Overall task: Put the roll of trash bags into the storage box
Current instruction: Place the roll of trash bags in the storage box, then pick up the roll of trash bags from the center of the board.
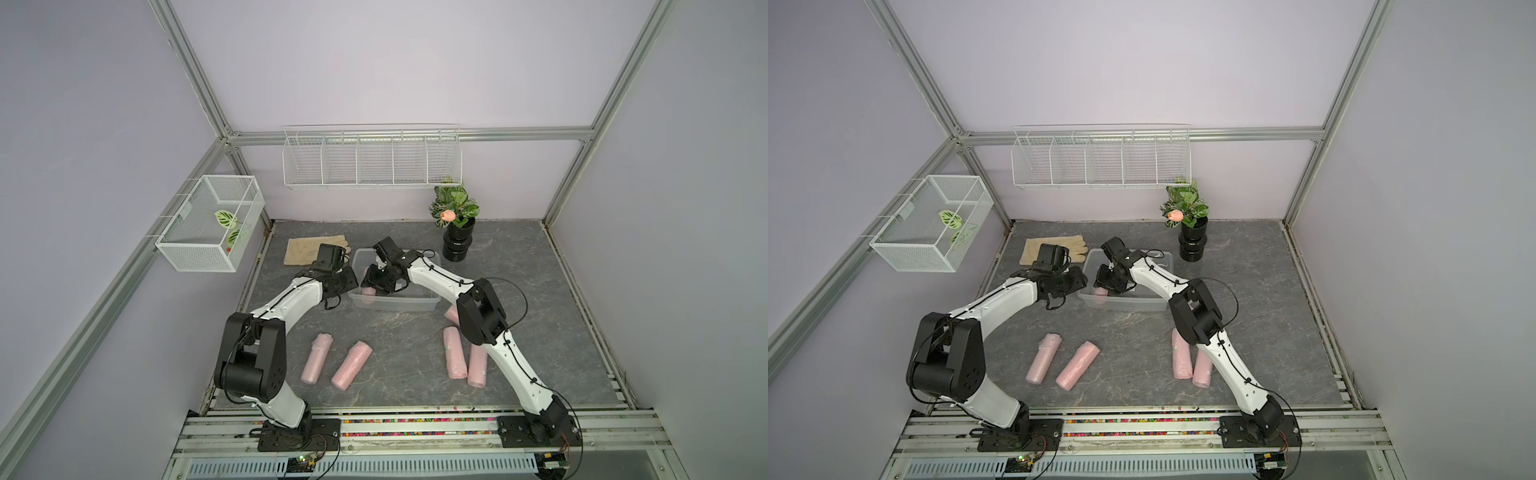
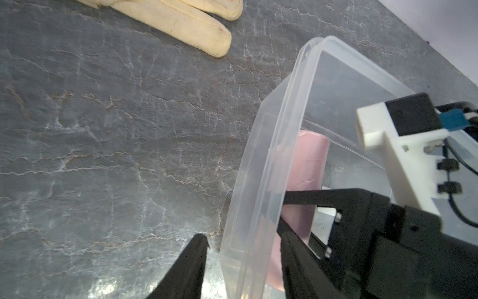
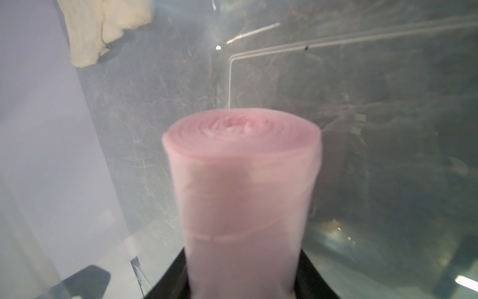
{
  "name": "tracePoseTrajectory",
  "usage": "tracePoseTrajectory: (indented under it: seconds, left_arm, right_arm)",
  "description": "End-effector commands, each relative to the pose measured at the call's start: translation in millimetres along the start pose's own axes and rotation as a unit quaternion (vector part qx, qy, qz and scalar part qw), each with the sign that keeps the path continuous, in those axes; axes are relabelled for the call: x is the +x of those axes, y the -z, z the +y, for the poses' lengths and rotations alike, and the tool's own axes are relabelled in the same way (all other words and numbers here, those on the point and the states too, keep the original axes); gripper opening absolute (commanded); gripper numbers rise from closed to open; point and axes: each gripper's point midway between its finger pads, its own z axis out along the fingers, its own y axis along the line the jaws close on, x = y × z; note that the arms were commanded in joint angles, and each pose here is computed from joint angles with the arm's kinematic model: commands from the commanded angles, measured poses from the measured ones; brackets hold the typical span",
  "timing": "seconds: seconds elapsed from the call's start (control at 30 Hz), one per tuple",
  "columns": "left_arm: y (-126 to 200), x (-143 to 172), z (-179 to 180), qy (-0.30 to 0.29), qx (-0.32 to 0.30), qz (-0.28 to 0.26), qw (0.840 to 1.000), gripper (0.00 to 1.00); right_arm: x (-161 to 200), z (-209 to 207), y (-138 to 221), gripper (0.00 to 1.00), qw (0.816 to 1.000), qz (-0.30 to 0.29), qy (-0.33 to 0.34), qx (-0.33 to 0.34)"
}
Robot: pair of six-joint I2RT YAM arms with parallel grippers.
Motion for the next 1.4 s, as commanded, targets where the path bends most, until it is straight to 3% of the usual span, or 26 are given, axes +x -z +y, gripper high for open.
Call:
tracePoseTrajectory:
  seconds: [0.0,0.33,1.0,1.2,1.37]
  left_arm:
    - [-3,3,-1,0.002,0.011,0.006,1.0,0.51]
    - [-2,4,-2,0.002,0.013,0.006,1.0,0.51]
    - [5,2,-3,0.001,0.013,0.0,1.0,0.51]
    - [7,-3,-4,-0.007,0.012,-0.005,1.0,0.51]
    - [3,-3,-5,-0.021,0.009,0.005,1.0,0.51]
  right_arm:
    - [4,9,-3,0.53,1.0,0.005,0.004,-0.01]
    - [3,13,4,0.64,1.0,0.0,0.009,-0.009]
    - [9,28,58,0.64,0.998,-0.032,0.046,-0.009]
    - [11,35,106,0.65,0.994,-0.052,0.094,0.015]
    - [23,14,192,0.68,0.979,-0.066,0.174,0.08]
